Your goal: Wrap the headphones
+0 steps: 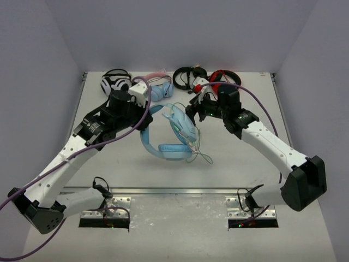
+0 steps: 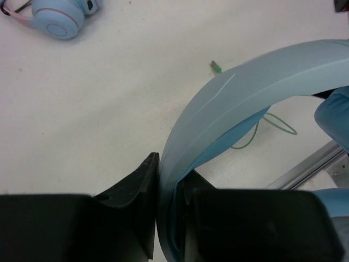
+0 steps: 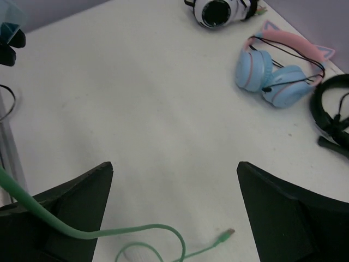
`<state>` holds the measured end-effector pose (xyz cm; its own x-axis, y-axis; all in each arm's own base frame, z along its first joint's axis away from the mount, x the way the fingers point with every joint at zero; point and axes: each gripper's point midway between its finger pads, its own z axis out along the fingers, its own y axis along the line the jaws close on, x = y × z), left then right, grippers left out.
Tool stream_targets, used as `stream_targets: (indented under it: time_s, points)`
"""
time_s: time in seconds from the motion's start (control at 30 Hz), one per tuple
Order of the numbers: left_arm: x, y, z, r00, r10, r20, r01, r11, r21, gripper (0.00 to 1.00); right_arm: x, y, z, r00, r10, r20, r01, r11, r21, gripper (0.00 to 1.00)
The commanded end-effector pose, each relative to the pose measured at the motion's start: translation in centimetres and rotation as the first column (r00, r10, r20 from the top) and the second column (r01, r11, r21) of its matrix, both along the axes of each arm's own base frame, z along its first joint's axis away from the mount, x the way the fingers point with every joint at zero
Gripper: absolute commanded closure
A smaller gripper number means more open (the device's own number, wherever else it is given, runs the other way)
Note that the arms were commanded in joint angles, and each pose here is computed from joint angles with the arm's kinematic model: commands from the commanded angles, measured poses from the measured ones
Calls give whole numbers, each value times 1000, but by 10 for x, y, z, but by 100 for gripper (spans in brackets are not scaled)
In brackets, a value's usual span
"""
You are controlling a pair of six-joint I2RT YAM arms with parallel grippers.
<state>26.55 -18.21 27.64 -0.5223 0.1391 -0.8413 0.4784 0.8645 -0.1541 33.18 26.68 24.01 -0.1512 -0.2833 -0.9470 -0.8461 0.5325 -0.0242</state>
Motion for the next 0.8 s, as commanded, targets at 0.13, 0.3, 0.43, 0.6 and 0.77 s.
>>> stream_targets:
  time_s: [0.13, 0.3, 0.43, 0.6, 0.77]
  points:
    - [5, 9, 119, 966, 181, 188, -125, 954, -273, 100, -15, 48, 17, 979, 203, -7, -194, 944, 267, 13]
    - [1, 30, 176, 921, 327, 214, -218, 883, -415, 100, -15, 66, 4, 957, 284, -62, -247, 908, 338, 19]
    - [-5, 44, 219, 885, 414, 215, -257, 817, -517, 100, -12, 78, -10, 945, 305, -117, -243, 896, 372, 38]
    - [-11, 68, 256, 821, 533, 208, -308, 717, -625, 100, -15, 91, -21, 931, 341, -127, -260, 867, 424, 66]
    - [-12, 59, 272, 839, 496, 222, -257, 722, -643, 100, -16, 97, -8, 931, 352, -94, -269, 838, 474, 42]
